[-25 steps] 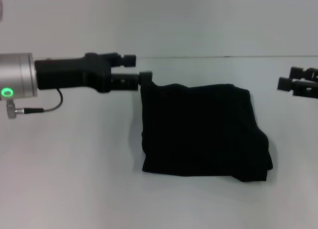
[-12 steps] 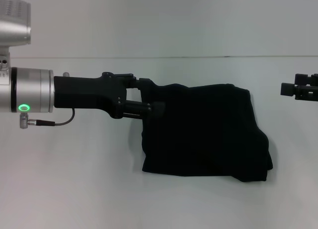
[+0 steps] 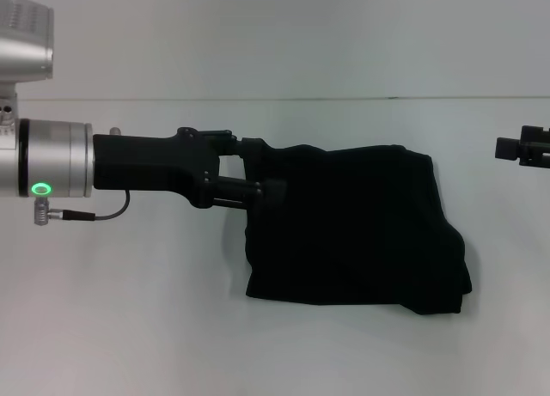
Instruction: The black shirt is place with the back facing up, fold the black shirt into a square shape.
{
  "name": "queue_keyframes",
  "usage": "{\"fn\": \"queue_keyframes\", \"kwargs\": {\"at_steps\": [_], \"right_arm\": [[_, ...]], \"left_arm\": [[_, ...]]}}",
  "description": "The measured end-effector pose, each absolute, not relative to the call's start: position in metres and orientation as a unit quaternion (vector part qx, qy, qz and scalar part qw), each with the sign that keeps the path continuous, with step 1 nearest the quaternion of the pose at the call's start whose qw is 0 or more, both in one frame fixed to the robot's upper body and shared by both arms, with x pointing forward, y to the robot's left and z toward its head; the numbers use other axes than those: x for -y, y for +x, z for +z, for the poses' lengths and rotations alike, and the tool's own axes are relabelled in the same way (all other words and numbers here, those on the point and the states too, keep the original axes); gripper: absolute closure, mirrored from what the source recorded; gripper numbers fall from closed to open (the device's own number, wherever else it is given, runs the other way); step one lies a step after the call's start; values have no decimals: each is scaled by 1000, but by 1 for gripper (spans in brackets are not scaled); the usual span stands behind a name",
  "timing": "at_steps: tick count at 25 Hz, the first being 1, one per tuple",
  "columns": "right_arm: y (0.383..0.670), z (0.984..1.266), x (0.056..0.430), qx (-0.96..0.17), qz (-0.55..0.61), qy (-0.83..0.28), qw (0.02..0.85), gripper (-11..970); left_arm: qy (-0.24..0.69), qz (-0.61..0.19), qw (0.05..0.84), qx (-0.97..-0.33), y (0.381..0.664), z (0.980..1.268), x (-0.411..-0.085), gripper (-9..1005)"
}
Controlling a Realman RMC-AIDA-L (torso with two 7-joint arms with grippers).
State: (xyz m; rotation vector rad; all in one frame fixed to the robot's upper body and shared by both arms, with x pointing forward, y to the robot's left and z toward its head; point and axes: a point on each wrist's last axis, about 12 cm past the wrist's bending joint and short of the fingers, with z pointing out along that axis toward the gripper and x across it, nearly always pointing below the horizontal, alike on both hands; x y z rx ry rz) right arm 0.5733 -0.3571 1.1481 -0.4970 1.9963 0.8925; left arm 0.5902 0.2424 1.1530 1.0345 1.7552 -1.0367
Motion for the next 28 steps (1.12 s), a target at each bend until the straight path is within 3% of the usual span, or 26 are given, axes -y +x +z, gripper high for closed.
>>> {"fn": "queue_keyframes", "kwargs": {"at_steps": [28], "right_arm": [[581, 1140, 354, -848, 329, -194, 368, 38]], "left_arm": [[449, -402, 370, -707, 589, 1148, -231, 123]]}}
